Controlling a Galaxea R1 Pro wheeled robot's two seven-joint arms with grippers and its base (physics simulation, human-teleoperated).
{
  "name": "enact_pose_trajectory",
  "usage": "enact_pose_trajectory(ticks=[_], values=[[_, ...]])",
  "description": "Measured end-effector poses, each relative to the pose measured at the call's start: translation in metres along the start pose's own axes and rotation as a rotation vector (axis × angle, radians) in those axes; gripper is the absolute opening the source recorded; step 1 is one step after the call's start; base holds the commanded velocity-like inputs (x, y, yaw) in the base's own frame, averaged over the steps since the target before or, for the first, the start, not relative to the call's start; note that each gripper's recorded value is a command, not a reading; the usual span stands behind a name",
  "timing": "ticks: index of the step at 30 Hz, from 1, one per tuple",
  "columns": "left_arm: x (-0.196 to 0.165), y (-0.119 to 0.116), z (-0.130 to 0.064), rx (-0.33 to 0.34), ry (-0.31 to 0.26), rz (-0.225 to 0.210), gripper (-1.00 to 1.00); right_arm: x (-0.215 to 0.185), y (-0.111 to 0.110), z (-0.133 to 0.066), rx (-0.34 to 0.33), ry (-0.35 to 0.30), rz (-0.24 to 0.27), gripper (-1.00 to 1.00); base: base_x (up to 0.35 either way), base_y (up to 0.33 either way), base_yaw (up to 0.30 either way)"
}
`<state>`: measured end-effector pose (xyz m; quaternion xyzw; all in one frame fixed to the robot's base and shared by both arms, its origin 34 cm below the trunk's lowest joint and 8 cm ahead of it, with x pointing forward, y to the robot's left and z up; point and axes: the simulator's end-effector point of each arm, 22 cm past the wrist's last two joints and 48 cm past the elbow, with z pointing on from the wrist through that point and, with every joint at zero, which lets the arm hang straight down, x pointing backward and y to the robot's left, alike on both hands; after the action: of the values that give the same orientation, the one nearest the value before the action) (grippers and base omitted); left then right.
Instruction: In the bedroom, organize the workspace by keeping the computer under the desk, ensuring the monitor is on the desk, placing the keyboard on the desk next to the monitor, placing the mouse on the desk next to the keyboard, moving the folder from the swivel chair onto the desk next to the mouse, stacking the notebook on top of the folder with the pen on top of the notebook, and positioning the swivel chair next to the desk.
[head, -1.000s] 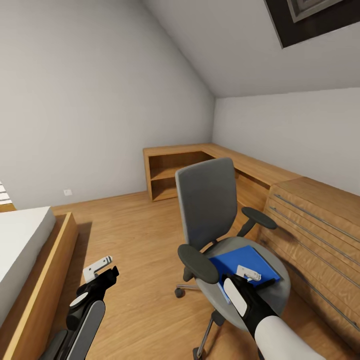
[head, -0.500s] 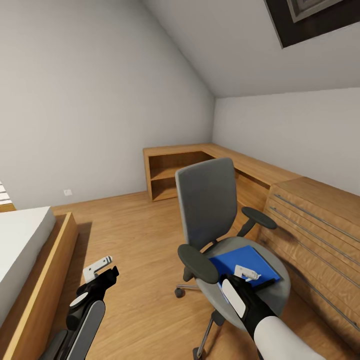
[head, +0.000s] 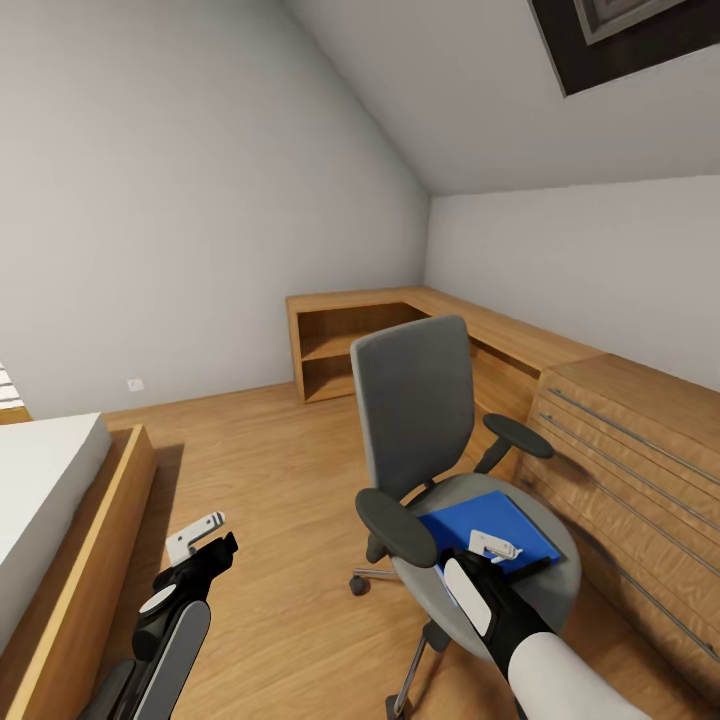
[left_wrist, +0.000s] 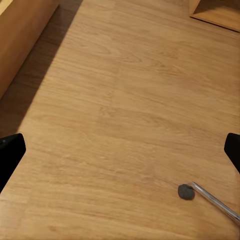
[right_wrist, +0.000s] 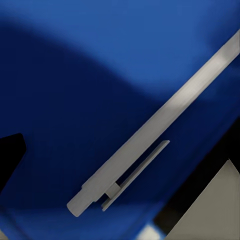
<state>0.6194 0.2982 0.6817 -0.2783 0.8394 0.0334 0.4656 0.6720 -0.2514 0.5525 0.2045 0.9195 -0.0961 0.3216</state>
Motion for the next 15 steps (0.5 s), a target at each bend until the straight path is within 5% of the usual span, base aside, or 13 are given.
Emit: enact_pose_trajectory(ticks=[15], values=[[-0.0002,0.0006,0.0001,-0.001,-0.001,0.002,1.0,0.0,0.0001,0.0,0.0,0.0,0.0,1.0,0.0,0.0,0.0]])
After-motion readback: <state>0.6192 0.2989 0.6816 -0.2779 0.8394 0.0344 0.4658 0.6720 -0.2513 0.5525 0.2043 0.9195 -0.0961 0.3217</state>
